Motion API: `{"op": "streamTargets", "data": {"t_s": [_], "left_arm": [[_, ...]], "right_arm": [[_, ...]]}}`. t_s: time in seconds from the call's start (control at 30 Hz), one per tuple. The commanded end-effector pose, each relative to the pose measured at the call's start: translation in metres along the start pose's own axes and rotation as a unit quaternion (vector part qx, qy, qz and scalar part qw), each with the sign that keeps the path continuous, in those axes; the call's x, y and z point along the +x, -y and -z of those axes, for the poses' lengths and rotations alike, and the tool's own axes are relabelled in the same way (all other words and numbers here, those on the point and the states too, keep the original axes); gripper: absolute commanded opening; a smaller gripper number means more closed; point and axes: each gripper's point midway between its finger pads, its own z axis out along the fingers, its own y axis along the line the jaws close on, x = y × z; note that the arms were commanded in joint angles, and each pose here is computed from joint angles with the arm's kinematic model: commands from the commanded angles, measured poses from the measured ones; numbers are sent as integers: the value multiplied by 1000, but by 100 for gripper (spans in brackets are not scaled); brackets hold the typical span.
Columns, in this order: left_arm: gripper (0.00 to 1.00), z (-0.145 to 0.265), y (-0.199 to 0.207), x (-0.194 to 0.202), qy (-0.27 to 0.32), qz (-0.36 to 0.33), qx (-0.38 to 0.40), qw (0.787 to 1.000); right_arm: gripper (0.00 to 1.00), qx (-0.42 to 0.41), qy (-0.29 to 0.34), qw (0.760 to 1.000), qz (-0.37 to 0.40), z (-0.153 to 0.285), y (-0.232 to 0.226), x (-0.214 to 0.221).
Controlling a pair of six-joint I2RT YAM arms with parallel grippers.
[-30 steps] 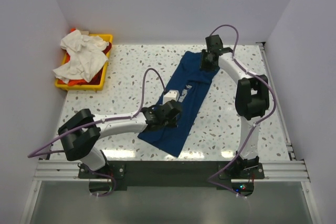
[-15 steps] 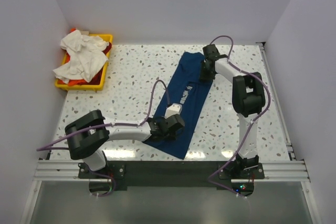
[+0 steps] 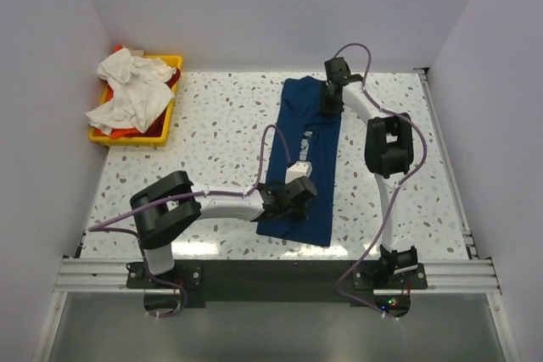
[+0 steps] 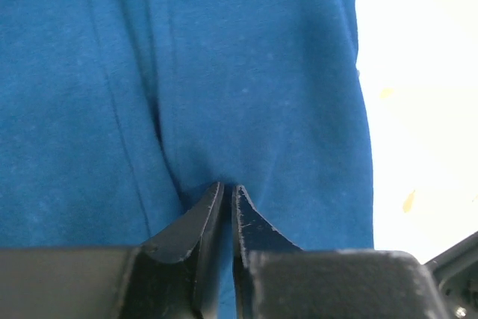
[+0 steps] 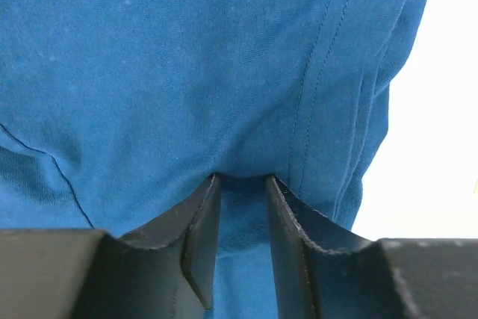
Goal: Fold and stack the t-shirts
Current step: Fold the tshirt
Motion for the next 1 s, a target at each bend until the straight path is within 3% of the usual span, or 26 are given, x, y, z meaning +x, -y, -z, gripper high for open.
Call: {"op": "streamTargets", "data": {"t_s": [0.0, 0.2, 0.33, 0.37, 0.4, 0.5, 0.53, 0.57, 0.73, 0.83, 0.97], "left_arm": [[17, 13, 26, -22, 18, 14, 33, 999], [27, 47, 10, -68, 64, 32, 52, 996], [31, 74, -27, -73, 87, 41, 43, 994], [32, 76, -38, -72, 88, 44, 33, 995], [34, 78, -45, -69, 89, 45, 30, 995], [42, 87, -61, -54, 83, 42, 33, 995], [43, 90, -67, -47, 78, 41, 32, 996], [45, 90, -69, -41, 70, 41, 32, 996], [53, 95, -75, -14, 32, 42, 51, 997], [55, 97, -81, -5, 13, 39, 42, 998], [56, 97, -94, 2, 4, 32, 21, 999]], "right_arm": [[37, 1, -1, 1000, 7, 13, 5, -7], [54, -22, 46, 999, -5, 80, -2, -37], [54, -58, 58, 996, -35, 136, -9, -28], [54, -71, 27, 996, -44, 130, -10, 2], [54, -91, 55, 993, -50, 163, -12, 0], [54, -119, 27, 989, -83, 167, -10, 66], [54, -133, 50, 986, -91, 190, -11, 71], [53, -132, 19, 986, -98, 181, -10, 112], [53, -160, -11, 982, -97, 205, -20, 192], [52, -181, -72, 975, -107, 213, -19, 256], [51, -177, -104, 971, -124, 224, -5, 295]]}}
